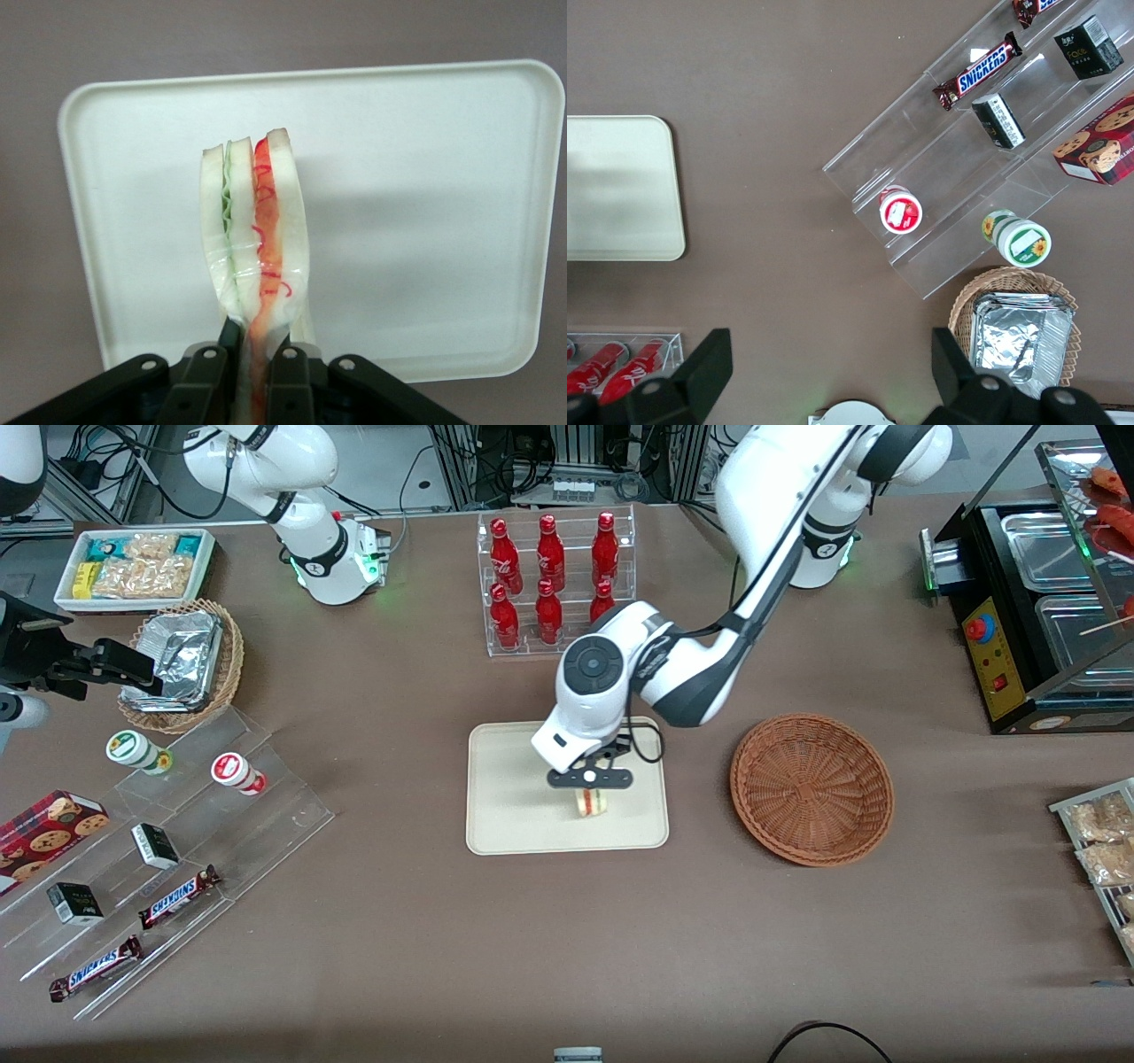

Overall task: Place sandwich from basket to tray
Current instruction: 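Lower the sandwich onto the tray and open the left gripper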

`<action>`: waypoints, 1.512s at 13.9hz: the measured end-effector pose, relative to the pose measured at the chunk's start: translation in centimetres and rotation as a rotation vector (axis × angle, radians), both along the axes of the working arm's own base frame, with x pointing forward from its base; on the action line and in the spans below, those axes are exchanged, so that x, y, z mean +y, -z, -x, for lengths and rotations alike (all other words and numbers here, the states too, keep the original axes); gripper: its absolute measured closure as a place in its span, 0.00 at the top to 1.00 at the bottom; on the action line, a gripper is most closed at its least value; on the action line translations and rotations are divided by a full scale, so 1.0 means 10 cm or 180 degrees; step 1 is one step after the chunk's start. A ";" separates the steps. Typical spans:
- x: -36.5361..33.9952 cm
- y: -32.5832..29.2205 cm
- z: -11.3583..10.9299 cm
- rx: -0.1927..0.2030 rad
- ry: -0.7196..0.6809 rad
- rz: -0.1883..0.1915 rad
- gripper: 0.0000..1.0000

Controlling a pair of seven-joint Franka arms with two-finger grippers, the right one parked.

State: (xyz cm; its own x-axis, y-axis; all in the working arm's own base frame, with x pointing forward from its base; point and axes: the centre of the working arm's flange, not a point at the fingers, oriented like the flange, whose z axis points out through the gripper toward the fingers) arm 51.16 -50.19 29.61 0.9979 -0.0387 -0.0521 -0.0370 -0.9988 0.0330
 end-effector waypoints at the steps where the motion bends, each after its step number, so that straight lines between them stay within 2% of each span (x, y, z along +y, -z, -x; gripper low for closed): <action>1: -0.06 0.11 0.05 0.0011 0.0043 -0.0014 0.15; 3: -0.14 0.29 0.09 -0.0026 0.0116 -0.0019 0.15; 6: -0.24 0.48 0.12 -0.0108 0.0191 0.0066 0.15; 12: -0.34 0.63 0.18 -0.0104 0.0244 0.0061 0.16; 13: -0.34 0.63 0.18 -0.0108 0.0243 0.0062 0.22; 17: -0.32 0.54 0.11 -0.0150 0.0215 0.0072 0.61; 21: -0.13 -0.16 -0.07 -0.0188 0.0079 -0.0001 0.99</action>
